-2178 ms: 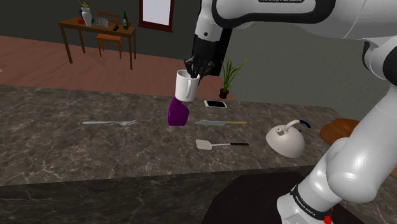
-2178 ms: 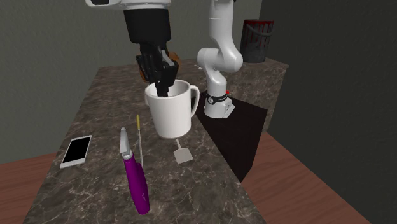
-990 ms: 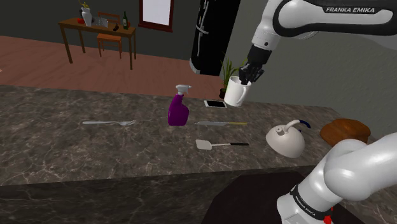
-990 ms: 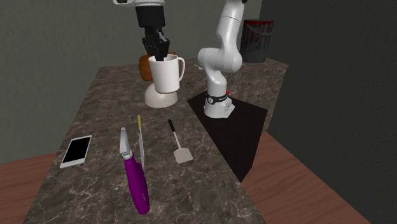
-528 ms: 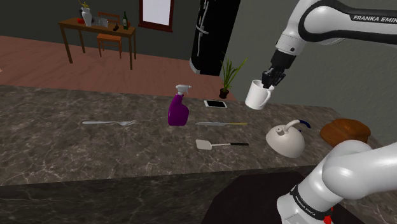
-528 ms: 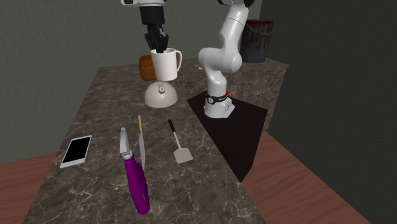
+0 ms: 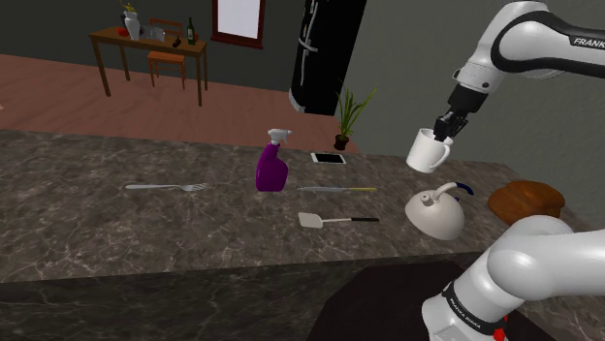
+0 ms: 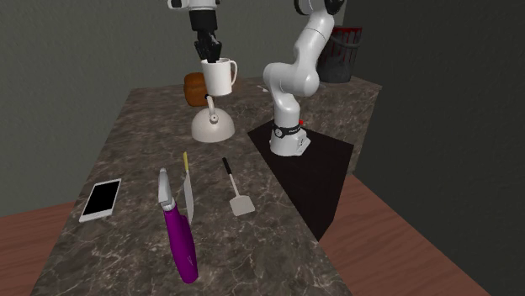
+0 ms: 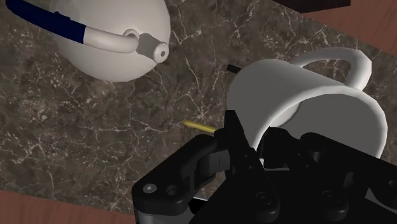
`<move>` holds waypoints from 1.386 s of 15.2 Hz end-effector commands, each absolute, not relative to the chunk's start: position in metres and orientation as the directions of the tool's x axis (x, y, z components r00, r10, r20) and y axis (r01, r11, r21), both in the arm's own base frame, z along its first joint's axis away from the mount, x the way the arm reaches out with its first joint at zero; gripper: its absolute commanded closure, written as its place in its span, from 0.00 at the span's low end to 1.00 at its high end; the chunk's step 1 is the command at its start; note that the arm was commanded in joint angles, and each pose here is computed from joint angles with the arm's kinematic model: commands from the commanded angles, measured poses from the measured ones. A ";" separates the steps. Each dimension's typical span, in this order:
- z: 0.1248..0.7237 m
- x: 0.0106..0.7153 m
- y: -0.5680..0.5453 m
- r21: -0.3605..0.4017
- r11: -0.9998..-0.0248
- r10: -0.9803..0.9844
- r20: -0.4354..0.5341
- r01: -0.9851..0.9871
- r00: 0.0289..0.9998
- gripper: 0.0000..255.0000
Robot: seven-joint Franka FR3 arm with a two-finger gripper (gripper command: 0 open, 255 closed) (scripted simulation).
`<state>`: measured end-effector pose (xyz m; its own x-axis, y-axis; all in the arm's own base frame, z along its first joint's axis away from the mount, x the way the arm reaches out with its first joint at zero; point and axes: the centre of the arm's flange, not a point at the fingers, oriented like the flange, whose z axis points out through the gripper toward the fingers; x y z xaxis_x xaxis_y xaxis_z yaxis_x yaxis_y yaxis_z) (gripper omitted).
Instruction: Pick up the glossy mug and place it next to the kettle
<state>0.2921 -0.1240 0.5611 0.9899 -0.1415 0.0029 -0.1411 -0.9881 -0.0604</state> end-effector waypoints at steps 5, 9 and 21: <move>0.563 0.244 -0.188 -0.060 -0.988 -0.141 0.003 -0.140 0.990 1.00; 0.563 0.212 -0.230 -0.060 -0.988 -0.141 0.003 -0.140 0.990 1.00; 0.563 0.116 -0.356 -0.060 -0.988 -0.141 0.003 -0.140 0.990 1.00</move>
